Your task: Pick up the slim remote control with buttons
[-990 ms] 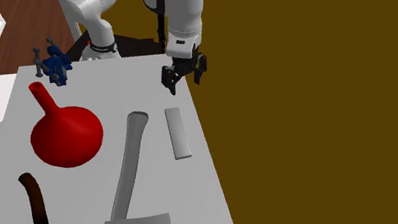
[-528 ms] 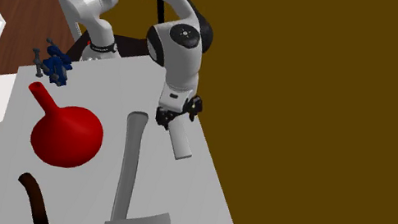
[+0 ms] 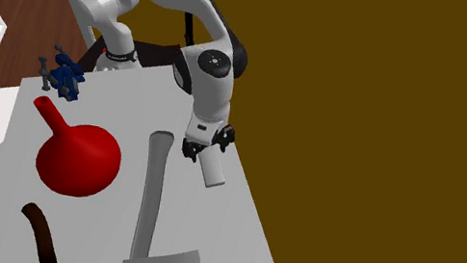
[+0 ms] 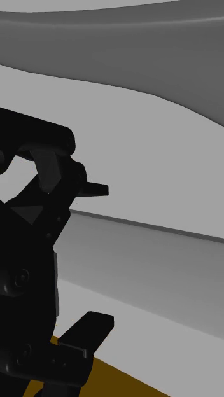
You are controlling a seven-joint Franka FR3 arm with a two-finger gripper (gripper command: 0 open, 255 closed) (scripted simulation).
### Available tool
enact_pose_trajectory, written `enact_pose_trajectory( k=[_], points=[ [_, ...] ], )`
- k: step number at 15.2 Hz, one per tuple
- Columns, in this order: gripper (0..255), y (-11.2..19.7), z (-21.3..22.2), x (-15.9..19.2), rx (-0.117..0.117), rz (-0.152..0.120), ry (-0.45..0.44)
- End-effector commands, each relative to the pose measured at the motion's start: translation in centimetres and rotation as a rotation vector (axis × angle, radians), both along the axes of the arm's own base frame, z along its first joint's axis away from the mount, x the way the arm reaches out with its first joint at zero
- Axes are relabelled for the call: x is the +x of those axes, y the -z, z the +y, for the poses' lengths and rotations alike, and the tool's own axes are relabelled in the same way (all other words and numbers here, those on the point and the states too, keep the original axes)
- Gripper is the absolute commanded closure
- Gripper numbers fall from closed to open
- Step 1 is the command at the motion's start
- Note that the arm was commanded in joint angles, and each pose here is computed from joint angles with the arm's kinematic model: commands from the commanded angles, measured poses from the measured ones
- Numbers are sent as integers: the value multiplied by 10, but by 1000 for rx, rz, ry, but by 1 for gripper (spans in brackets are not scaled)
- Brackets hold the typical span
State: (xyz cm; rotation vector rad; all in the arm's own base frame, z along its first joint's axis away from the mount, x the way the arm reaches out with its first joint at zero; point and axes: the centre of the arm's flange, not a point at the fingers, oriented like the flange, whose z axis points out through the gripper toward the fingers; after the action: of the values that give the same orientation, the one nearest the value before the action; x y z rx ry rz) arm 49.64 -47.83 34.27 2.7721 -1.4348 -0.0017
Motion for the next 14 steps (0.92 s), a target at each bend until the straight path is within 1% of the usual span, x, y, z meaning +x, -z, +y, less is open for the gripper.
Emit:
enact_pose_trajectory(
  k=[1,2,11,14],
  points=[
    [0,3,0,0,0,-1,0],
    [255,3,0,1,0,-1,0],
    [255,3,0,0,0,-1,0],
    [255,-13,0,0,0,-1,0]
  ],
)
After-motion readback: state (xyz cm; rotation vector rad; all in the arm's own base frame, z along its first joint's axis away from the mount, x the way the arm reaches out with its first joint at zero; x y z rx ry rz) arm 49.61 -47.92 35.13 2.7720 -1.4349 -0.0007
